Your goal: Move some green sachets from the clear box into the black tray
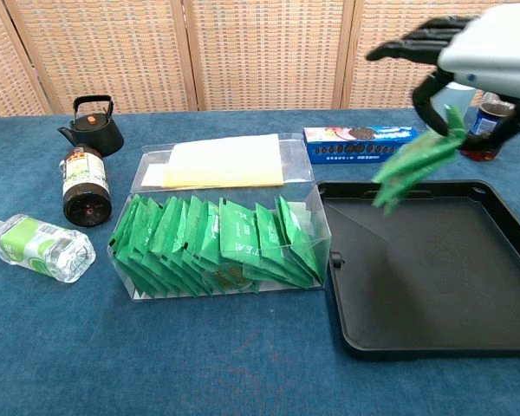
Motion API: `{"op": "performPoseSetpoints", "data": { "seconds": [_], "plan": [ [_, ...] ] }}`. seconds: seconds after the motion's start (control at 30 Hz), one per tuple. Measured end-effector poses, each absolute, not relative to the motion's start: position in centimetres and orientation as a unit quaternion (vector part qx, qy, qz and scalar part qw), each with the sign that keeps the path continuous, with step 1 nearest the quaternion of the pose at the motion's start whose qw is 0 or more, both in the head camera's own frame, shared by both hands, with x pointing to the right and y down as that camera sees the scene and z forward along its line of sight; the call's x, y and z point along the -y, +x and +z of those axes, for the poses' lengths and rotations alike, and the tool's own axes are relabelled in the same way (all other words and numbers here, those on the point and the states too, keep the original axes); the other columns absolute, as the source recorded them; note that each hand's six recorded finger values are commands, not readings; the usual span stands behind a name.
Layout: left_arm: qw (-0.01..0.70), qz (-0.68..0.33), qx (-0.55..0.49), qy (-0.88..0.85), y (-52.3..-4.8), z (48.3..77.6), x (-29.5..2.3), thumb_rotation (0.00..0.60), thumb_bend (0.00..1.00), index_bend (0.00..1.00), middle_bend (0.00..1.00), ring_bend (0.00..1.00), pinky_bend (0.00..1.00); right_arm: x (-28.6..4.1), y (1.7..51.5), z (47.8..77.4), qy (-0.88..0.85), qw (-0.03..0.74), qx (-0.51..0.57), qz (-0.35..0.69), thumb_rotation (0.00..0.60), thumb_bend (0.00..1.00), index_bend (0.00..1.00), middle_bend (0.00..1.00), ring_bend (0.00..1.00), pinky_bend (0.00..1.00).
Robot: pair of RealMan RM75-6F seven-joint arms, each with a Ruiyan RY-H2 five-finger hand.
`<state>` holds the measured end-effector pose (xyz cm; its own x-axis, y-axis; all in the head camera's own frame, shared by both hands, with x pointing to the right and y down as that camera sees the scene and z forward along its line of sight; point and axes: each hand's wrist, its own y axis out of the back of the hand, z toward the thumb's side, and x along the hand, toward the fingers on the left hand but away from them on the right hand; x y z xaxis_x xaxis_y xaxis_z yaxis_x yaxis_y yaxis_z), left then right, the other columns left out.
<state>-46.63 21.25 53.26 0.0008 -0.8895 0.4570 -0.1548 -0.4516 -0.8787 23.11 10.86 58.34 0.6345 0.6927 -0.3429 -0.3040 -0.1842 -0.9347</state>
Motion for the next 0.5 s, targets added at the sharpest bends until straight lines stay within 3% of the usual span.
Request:
{"op": "performPoseSetpoints", "data": {
  "seconds": [0.07, 0.13, 0.17, 0.3, 0.5],
  "plan": [
    [0.321, -0.572, -0.414, -0.631, -46.6, 53.2, -21.3, 0.600, 0.12, 0.00, 0.00, 0.00, 0.00, -11.3, 24.2, 58.7, -0.657, 0.616, 0.145, 0.409, 0.600, 0.44, 0.43, 0.00, 0.00, 0.01],
    [0.323, -0.572, -0.413, -0.631, -46.5, 53.2, -21.3, 0.600, 0.12, 0.00, 0.00, 0.00, 0.00, -11.7, 25.0, 58.9, -0.654, 0.620, 0.136, 0.412, 0.600, 0.16, 0.10, 0.00, 0.00, 0.01],
    [0.324, -0.572, -0.413, -0.631, -46.5, 53.2, -21.4, 0.600, 0.12, 0.00, 0.00, 0.00, 0.00, -11.8, 25.4, 59.0, -0.651, 0.623, 0.131, 0.413, 0.600, 0.10, 0.04, 0.00, 0.00, 0.01],
    [0.324, -0.573, -0.411, -0.630, -46.4, 53.2, -21.5, 0.600, 0.12, 0.00, 0.00, 0.00, 0.00, -12.0, 26.5, 58.8, -0.642, 0.628, 0.128, 0.422, 0.600, 0.02, 0.00, 0.00, 0.00, 0.01],
    [0.324, -0.573, -0.413, -0.629, -46.5, 53.2, -21.4, 0.600, 0.12, 0.00, 0.00, 0.00, 0.00, -10.8, 26.9, 54.3, -0.630, 0.625, 0.205, 0.413, 0.600, 0.02, 0.00, 0.00, 0.00, 0.00]
  ]
}}
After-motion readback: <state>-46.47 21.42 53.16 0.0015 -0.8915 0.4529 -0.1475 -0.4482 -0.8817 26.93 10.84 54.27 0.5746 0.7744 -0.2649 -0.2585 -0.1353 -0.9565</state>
